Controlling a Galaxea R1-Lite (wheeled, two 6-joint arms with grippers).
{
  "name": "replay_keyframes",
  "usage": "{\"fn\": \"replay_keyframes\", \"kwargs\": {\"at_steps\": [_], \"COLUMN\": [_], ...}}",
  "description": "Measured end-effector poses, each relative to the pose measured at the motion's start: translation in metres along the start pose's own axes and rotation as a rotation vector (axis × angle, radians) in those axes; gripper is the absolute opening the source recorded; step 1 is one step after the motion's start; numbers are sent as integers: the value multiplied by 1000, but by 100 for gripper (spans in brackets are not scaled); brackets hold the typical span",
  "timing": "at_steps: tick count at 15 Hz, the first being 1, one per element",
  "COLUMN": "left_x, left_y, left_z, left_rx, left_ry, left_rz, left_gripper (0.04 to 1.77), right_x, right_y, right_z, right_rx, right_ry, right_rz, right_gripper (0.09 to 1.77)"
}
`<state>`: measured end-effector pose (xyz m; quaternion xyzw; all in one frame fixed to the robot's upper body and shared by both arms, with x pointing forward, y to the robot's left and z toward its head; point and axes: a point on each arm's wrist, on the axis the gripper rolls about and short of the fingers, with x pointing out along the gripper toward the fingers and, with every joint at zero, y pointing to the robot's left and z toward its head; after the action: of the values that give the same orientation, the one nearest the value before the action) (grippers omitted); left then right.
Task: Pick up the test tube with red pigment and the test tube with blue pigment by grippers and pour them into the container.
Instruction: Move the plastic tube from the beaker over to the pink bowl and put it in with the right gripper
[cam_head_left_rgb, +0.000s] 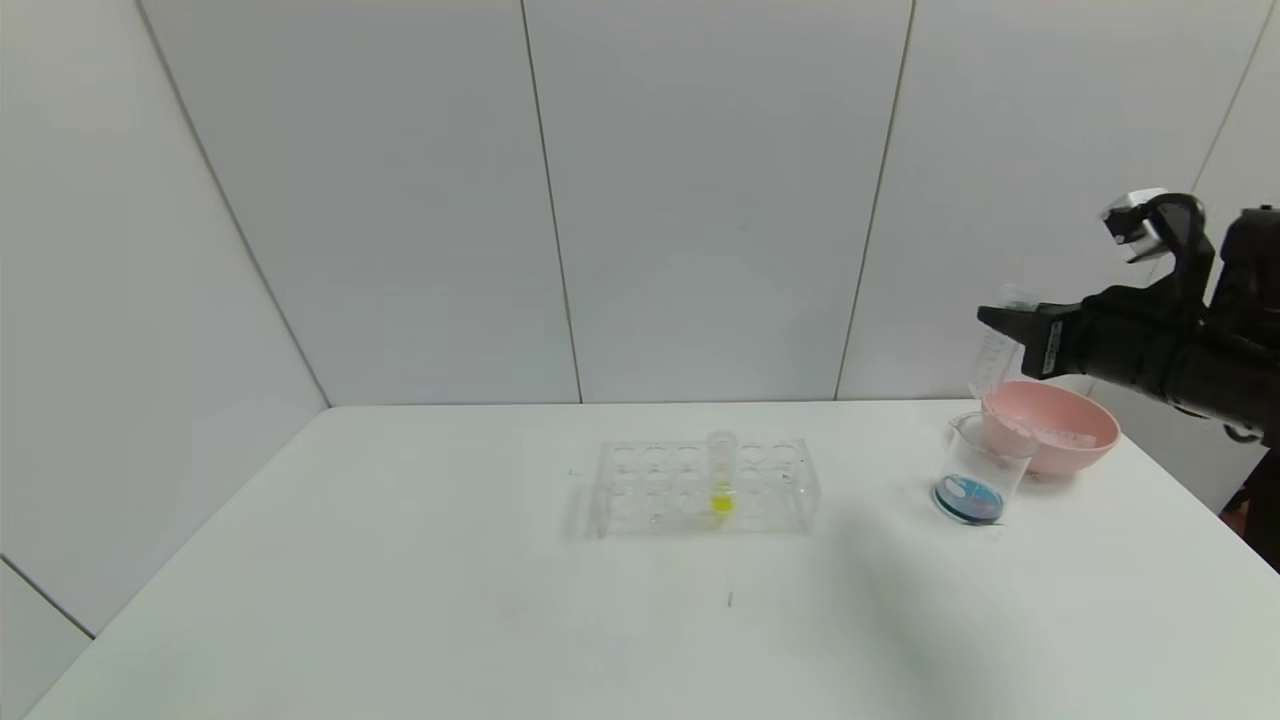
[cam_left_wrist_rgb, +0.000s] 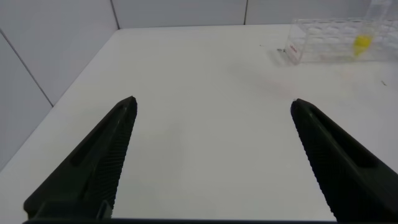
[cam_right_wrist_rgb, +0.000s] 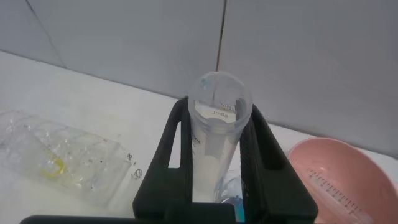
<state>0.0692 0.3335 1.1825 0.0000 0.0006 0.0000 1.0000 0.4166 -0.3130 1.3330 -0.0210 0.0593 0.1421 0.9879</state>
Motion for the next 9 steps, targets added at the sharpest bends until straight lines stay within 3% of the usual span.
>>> {"fn": "replay_keyframes", "kwargs": {"at_steps": [3,6,9], "left_x": [0,0,0], "left_y": [0,0,0], "left_z": [0,0,0], "left_rx": [0,0,0], "left_ry": [0,0,0], "left_rz": [0,0,0], "left_gripper": [176,176,176], "right_x": [-26,-47,-52], "right_y": [6,6,2], "right_z": [-15,-34,-39], "right_rx": [4,24,29], "right_ry": [-118,-100,-86], "right_rz": [-9,-21,-40], "right_gripper": [50,50,50]}}
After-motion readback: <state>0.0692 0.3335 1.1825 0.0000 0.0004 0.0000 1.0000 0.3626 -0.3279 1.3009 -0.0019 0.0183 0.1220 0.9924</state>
